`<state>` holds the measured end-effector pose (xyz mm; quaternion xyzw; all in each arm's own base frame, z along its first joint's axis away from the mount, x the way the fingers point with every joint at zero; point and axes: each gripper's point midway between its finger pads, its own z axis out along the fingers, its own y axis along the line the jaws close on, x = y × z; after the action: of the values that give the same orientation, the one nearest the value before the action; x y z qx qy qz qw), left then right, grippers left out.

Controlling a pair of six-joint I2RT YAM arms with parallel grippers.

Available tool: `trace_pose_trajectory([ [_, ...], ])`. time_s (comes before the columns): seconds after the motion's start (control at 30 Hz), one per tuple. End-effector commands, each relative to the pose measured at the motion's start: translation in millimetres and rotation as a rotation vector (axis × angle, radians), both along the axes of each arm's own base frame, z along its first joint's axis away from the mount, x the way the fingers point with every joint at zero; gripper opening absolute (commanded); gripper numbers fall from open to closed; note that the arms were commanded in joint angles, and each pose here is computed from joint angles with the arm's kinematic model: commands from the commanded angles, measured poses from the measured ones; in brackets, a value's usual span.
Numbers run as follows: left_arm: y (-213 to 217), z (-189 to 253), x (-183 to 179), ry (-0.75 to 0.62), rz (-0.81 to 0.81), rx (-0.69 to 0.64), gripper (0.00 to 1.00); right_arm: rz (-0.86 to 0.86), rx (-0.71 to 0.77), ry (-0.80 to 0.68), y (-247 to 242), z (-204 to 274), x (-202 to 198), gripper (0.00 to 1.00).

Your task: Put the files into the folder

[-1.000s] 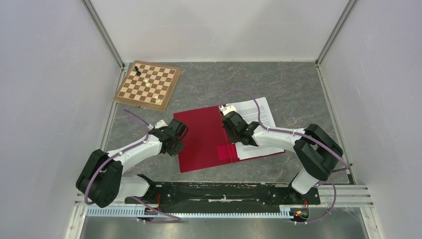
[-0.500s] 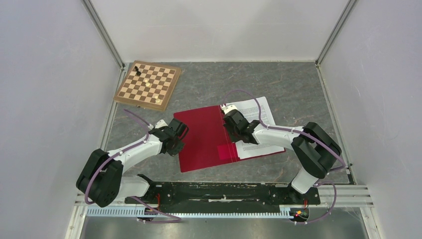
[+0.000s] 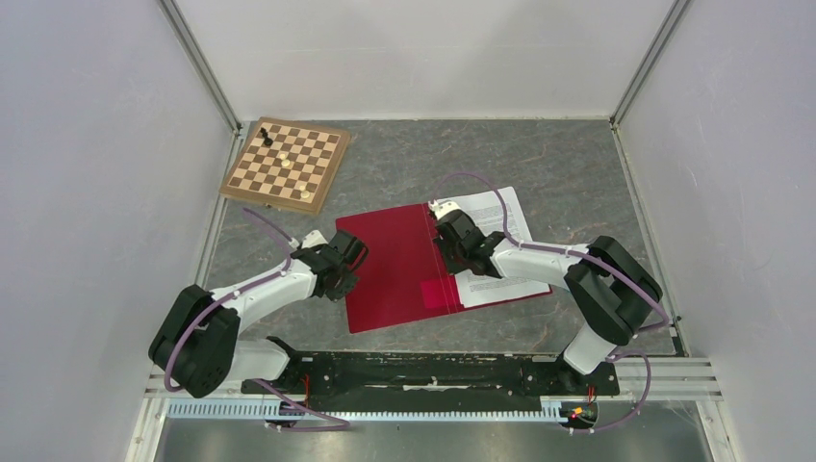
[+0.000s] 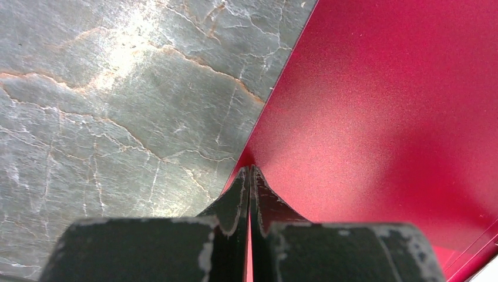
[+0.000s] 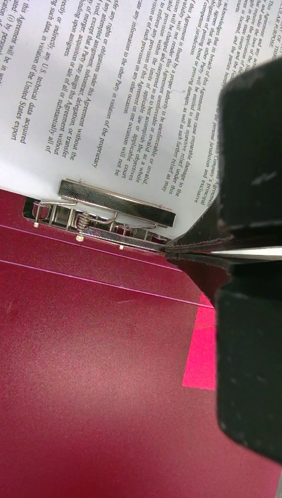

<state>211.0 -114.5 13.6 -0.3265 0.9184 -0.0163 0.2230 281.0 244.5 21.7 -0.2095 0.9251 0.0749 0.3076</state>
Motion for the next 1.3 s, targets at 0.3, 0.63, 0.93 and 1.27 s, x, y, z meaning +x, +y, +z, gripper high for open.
trace_pose_trajectory([
  [0.3, 21, -19, -23, 0.092, 0.0, 0.106, 0.02, -0.027, -0.084, 0.112, -30, -13, -19, 0.0],
  [0.63, 19, -18, -21, 0.086, -0.012, 0.1, 0.02, -0.035, -0.045, 0.077, -22, 7, -7, 0.0],
  [0.93, 8, -2, -7, 0.041, -0.068, 0.078, 0.02, -0.046, -0.018, 0.032, -12, 27, 8, 0.02],
  [1.27, -26, 54, 27, -0.087, -0.234, -0.006, 0.03, -0.059, -0.04, -0.044, -7, 42, 23, 0.36],
])
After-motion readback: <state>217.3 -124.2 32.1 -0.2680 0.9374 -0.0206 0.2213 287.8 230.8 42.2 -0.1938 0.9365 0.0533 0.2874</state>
